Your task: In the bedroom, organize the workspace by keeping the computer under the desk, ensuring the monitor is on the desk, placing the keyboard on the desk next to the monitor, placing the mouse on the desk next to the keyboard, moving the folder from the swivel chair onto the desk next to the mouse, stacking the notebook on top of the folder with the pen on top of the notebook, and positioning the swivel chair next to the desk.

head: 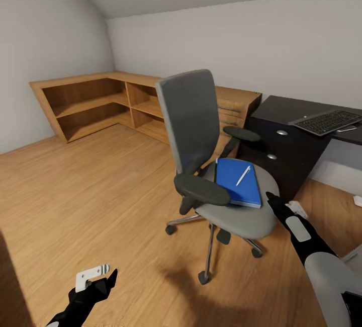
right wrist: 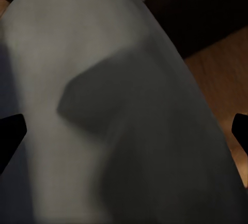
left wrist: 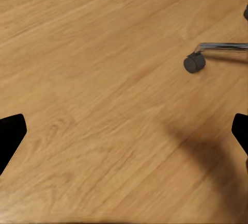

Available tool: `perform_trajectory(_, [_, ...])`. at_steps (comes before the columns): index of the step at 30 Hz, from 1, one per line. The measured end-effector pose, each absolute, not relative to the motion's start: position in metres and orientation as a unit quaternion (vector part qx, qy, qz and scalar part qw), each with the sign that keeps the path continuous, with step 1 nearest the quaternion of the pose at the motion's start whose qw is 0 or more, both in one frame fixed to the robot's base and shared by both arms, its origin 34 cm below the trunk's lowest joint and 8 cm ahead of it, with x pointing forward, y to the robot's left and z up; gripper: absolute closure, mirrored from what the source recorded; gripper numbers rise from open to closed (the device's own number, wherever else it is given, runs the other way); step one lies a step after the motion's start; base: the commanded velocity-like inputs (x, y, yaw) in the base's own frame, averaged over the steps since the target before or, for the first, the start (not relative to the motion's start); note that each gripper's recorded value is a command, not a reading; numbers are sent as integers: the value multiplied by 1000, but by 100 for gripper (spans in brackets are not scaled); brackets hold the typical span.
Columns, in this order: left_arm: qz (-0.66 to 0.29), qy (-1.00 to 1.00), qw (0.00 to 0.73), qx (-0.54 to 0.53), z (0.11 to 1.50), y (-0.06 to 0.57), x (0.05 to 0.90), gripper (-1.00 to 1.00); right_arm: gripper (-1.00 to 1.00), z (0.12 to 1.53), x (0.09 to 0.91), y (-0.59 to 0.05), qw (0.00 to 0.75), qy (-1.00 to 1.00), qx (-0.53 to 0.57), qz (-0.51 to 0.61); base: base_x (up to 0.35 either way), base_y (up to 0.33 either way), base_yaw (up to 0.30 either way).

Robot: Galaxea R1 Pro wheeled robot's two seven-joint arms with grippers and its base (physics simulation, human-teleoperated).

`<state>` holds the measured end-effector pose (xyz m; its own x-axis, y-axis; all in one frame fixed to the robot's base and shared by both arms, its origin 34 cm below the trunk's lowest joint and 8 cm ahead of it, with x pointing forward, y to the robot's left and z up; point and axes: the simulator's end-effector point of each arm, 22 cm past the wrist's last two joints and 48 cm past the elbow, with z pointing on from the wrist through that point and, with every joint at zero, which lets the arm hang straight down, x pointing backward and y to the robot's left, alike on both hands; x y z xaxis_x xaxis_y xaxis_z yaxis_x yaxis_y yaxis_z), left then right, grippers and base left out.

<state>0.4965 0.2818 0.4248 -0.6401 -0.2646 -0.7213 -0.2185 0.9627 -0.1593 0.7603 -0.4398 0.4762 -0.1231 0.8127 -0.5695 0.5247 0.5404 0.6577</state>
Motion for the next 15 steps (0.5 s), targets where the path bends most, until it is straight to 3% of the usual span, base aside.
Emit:
perform_trajectory(11, [-29, 908, 396, -133, 419, 280, 494, -100, -100, 477, 757, -458, 494, 726, 460, 131, 0, 0, 253])
perform_trajectory(15, [-29, 909, 395, -132, 418, 280, 493, -100, -100, 477, 759, -452, 496, 725, 459, 133, 0, 0, 91])
